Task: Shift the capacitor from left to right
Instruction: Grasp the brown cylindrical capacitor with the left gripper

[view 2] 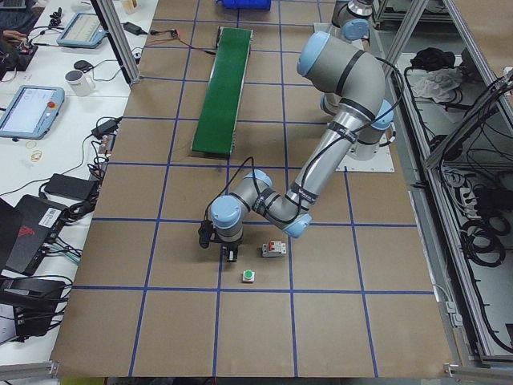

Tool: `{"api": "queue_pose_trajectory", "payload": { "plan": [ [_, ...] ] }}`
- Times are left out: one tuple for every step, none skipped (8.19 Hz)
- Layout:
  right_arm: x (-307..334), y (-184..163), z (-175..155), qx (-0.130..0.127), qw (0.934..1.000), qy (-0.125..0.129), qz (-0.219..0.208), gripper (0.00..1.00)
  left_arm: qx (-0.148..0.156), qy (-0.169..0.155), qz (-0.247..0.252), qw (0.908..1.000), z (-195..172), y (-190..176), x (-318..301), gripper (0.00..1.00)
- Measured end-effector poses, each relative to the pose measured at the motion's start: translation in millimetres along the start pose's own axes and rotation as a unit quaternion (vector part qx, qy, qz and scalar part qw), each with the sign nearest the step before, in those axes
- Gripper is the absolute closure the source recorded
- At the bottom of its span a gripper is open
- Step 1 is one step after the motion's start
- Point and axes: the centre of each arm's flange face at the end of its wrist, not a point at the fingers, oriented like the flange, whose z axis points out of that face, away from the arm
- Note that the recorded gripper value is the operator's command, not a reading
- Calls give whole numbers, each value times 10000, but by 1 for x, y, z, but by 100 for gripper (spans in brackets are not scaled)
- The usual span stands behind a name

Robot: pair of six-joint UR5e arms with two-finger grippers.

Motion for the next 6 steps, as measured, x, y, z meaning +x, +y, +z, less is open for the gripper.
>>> {"api": "queue_pose_trajectory", "payload": {
  "plan": [
    [0,0,0,4,10000,0,2,0,-22,-13,-1,10000,0,0,0,68],
    [0,0,0,6,10000,1,1,0,-37,-20,3,10000,0,1,-1,72],
    [0,0,0,7,10000,1,-1,0,-42,-20,-2,10000,1,1,-1,72],
    [-1,0,0,8,10000,1,-3,0,-44,-20,-15,10000,1,1,-1,78],
    [-1,0,0,8,10000,1,-3,0,-44,-20,-24,10000,1,1,-1,87],
    [-1,0,0,8,10000,1,-3,0,-45,-18,-32,10000,0,1,-1,93]
  ]
}}
